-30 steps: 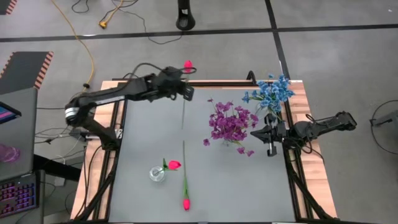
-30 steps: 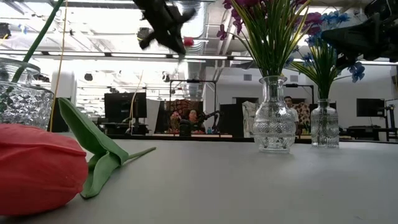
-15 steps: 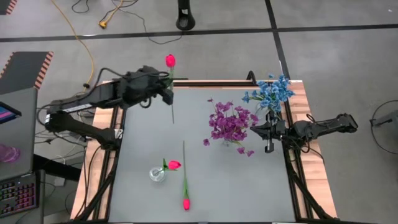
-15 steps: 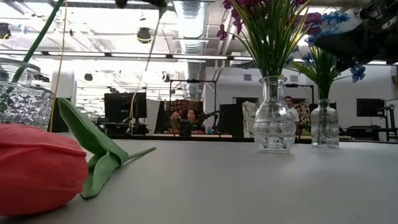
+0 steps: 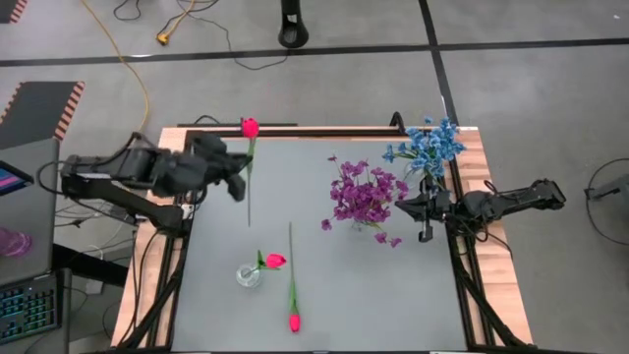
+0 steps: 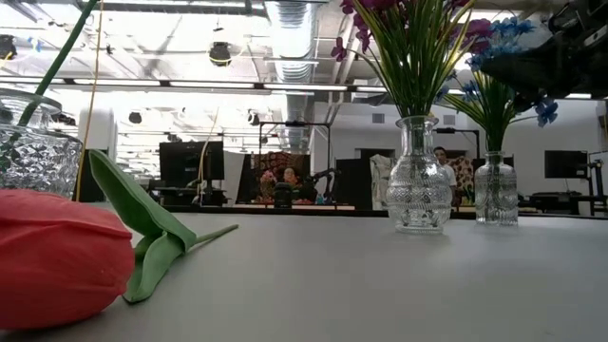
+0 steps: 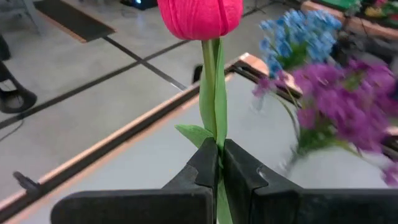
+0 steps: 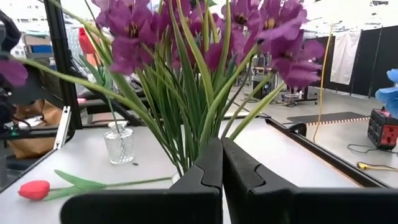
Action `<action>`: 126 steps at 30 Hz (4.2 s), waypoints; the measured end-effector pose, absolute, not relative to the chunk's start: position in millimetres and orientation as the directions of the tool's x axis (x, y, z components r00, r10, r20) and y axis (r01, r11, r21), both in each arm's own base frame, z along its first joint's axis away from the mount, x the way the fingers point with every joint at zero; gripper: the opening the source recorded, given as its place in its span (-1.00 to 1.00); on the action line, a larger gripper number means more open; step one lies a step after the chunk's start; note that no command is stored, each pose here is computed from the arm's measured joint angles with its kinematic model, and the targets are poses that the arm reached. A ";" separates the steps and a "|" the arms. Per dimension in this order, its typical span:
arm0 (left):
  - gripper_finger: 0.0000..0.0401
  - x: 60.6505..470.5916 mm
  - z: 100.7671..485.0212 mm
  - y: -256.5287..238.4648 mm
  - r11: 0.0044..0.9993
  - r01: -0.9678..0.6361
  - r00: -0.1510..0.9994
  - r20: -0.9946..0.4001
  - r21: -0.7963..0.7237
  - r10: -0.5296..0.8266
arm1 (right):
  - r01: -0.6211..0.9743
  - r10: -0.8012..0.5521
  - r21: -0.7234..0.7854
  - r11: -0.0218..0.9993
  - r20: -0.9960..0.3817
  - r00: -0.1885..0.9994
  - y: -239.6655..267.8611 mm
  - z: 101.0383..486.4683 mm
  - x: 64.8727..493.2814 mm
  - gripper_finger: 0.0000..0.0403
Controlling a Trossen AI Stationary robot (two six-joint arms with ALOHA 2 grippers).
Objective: Sort flowers into vase by color
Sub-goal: Put the top pink tulip into the bottom transparent vase, then put the pink tulip into the bottom transparent vase
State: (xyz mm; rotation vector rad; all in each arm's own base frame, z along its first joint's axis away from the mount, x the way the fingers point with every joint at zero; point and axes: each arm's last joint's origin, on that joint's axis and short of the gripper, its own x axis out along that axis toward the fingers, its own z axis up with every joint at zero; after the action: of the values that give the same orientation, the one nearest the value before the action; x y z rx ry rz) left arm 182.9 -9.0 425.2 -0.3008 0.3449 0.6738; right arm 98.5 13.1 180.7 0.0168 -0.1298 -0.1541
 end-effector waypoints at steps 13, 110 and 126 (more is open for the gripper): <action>-1.00 171.1 383.7 -75.2 0.791 -0.570 0.784 -0.434 -0.221 0.444 | 0.154 -0.154 0.006 0.988 0.079 0.985 13.2 175.6 99.1 -0.86; -0.39 152.4 351.7 -109.7 0.907 -0.372 0.835 -0.499 -0.196 0.234 | 0.301 -0.300 -0.068 0.951 0.032 0.953 -6.0 170.8 100.5 -0.86; -0.39 130.2 374.9 -67.8 0.846 -0.430 0.862 -0.421 -0.315 0.282 | 0.327 -0.325 -0.062 0.943 0.041 0.945 -8.2 171.6 100.3 -0.85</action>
State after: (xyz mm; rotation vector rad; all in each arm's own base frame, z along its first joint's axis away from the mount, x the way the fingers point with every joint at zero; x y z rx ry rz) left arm 130.2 -67.8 374.9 -0.4148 0.3715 0.3851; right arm 100.3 -8.2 171.6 -0.0682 -0.0304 -0.3320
